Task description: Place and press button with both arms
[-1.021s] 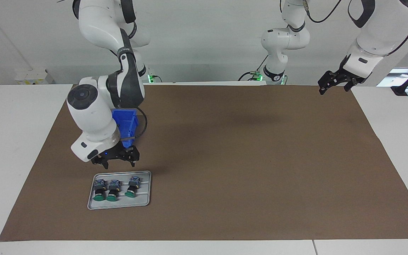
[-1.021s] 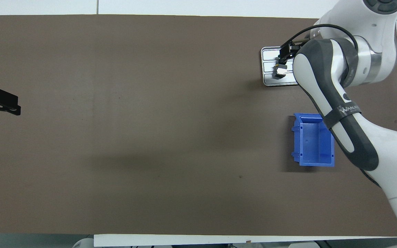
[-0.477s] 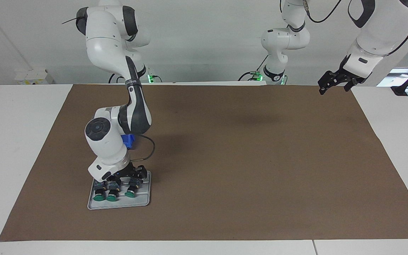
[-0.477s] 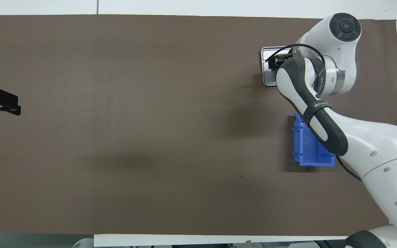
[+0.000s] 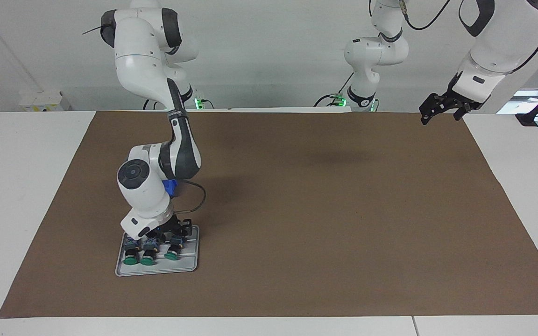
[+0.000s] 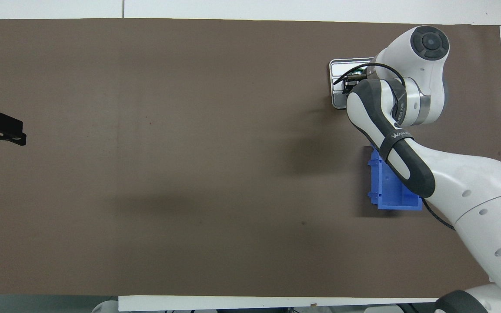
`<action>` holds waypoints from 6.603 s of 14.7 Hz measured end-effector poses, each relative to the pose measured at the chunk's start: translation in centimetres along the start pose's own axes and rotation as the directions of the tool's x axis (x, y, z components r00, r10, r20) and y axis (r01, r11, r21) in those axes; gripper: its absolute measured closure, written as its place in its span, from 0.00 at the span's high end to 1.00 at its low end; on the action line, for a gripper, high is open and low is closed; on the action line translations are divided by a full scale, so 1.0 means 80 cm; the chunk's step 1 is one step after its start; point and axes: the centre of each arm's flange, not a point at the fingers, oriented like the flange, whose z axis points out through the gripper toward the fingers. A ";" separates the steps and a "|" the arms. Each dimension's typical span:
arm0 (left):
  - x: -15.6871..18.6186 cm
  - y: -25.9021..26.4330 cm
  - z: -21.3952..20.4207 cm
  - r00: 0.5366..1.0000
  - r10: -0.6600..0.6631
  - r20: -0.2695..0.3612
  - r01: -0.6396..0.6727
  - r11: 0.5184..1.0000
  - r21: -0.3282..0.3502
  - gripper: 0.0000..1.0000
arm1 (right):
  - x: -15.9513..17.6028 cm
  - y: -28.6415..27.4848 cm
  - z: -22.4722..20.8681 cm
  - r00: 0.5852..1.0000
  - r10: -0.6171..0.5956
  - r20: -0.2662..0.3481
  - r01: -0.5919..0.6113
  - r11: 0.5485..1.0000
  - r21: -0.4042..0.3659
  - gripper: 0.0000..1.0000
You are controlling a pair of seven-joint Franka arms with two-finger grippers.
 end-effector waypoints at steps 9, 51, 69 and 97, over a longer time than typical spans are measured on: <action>0.000 0.000 0.000 1.000 0.000 -0.001 0.000 1.000 0.000 1.00 | 0.012 -0.032 -0.107 0.997 -0.004 0.073 0.004 1.000 0.000 0.41; -0.007 0.048 0.006 0.961 -0.275 0.012 0.275 0.962 -0.002 1.00 | -0.115 -0.134 -0.381 0.522 0.851 0.059 -0.850 0.524 -0.053 1.00; 0.001 0.351 0.167 0.569 -0.818 0.090 0.823 0.564 -0.073 1.00 | -0.152 0.104 -0.416 0.979 0.042 0.200 -0.027 0.996 -0.079 1.00; 0.013 0.517 0.357 0.221 -0.968 0.123 0.974 0.214 -0.070 0.89 | -0.153 0.114 -0.411 0.983 0.028 0.181 -0.014 0.997 -0.080 1.00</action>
